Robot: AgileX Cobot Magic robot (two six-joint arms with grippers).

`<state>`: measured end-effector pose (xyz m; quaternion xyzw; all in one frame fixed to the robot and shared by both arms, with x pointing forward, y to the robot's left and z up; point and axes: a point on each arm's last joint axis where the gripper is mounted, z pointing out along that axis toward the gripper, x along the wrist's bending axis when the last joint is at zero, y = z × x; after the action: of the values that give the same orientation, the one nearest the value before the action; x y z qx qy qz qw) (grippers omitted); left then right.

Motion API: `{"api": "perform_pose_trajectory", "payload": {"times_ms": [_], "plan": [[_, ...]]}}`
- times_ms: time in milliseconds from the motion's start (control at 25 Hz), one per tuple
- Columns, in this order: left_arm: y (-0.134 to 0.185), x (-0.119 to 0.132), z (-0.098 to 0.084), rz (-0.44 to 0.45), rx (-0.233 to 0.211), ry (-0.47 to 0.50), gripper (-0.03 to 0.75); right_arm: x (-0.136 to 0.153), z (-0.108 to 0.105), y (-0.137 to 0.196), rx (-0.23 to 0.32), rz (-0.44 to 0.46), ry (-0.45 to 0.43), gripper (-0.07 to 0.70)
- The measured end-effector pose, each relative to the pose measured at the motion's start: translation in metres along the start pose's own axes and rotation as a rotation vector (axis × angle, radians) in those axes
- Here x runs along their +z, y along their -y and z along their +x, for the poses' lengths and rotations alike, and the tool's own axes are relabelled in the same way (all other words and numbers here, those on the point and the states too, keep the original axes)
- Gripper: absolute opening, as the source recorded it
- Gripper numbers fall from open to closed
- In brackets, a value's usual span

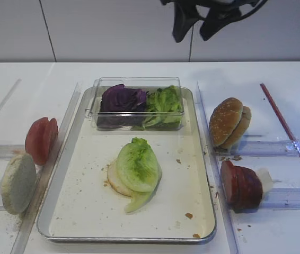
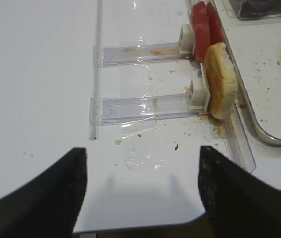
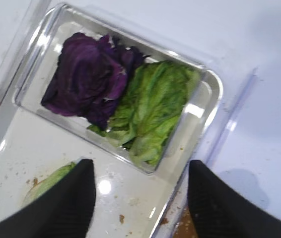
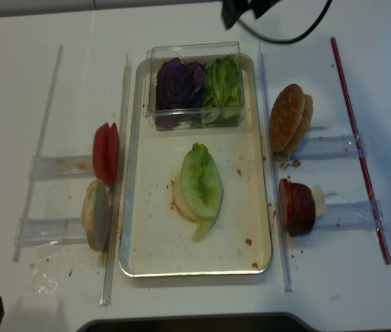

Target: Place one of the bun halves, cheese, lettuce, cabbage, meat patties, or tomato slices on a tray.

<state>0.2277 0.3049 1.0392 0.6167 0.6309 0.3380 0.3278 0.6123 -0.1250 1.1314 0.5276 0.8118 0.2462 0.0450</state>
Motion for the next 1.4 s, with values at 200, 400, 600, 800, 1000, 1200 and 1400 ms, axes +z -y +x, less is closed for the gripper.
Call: {"api": "perform_pose_trajectory", "payload": {"times_ms": [200,400,600,800,1000,1200,1400], "plan": [[0.0,0.0,0.0,0.0,0.0,0.0,0.438,-0.018,-0.05,0.0,0.11,-0.039,0.058,0.422],[0.0,0.0,0.0,0.0,0.0,0.0,0.439,-0.037,-0.094,0.008,0.195,-0.067,0.117,0.422],[0.0,0.0,0.0,0.0,0.0,0.0,0.439,-0.055,-0.132,0.028,0.275,-0.067,0.169,0.422],[0.0,0.0,0.0,0.0,0.0,0.0,0.439,-0.062,-0.162,0.056,0.348,-0.027,0.203,0.422],[0.0,0.0,0.0,0.0,0.0,0.0,0.438,-0.075,-0.173,0.08,0.392,-0.016,0.225,0.422],[0.0,0.0,0.0,0.0,0.0,0.0,0.439,-0.084,-0.163,0.097,0.395,-0.007,0.221,0.422],[0.0,0.0,0.0,0.0,0.0,0.0,0.439,-0.092,-0.144,0.124,0.394,0.001,0.218,0.422]]}}
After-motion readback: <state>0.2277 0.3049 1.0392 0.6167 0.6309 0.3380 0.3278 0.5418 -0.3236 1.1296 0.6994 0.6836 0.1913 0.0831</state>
